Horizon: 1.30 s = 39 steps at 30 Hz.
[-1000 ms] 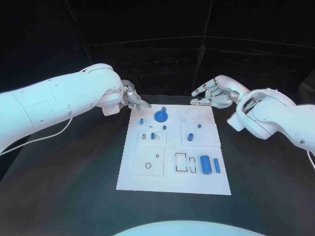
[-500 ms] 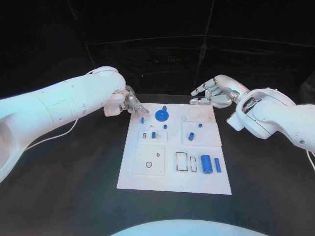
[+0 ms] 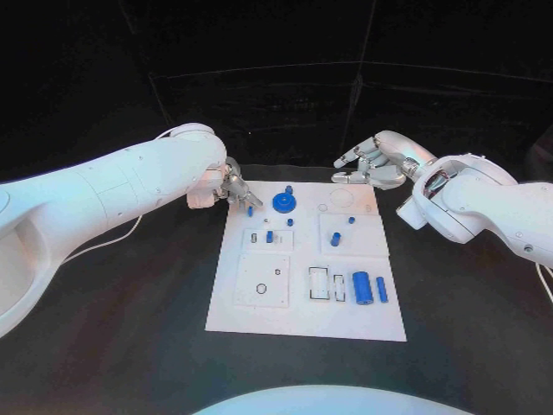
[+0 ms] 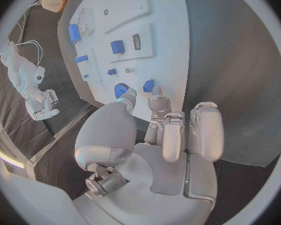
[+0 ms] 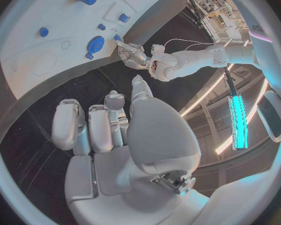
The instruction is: Assemble the parts on the task board
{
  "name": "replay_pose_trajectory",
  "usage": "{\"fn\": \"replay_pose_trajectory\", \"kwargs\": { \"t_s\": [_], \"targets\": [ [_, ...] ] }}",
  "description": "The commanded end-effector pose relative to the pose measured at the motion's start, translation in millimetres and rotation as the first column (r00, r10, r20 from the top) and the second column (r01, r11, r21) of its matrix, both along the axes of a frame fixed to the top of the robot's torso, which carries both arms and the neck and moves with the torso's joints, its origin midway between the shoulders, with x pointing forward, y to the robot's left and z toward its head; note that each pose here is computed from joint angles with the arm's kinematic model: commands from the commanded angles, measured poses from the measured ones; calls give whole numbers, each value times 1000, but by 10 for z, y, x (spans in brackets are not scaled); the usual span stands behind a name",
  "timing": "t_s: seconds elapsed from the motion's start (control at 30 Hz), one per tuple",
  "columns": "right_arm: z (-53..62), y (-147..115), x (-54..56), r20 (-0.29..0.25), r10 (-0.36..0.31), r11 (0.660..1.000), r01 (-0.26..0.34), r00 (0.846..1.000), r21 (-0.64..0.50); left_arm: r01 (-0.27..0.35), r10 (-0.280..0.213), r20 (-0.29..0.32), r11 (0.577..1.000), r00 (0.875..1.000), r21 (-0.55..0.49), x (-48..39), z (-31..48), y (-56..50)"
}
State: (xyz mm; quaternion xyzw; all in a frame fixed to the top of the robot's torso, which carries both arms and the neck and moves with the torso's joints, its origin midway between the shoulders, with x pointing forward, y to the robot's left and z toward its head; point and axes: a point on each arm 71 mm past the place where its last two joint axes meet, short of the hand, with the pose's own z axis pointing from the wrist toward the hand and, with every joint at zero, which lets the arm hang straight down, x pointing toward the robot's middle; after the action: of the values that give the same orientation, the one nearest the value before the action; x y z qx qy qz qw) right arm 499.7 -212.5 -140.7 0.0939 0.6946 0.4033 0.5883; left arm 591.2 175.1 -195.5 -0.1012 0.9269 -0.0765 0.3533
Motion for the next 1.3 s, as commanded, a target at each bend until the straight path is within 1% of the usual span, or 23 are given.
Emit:
{"fn": "replay_pose_trajectory", "kwargs": {
  "t_s": [0.03,0.33,0.5,0.73,1.3],
  "targets": [
    [13,17,-1,3,12,1000,-12,1000,4,23,-23,-2,1000,1000,3,6,3,-17],
    [12,26,0,3,14,1000,-14,1000,4,9,-9,15,1000,1000,-2,28,-2,-29],
    [12,30,1,3,15,1000,-15,1000,5,12,-12,19,1000,1000,-6,31,-1,-52],
    [12,38,1,3,16,1000,-16,1000,5,15,-15,14,1000,1000,-4,35,-6,-71],
    [12,38,0,2,17,1000,-17,1000,5,13,-13,-9,1000,1000,14,42,-22,-58]
  ]
}}
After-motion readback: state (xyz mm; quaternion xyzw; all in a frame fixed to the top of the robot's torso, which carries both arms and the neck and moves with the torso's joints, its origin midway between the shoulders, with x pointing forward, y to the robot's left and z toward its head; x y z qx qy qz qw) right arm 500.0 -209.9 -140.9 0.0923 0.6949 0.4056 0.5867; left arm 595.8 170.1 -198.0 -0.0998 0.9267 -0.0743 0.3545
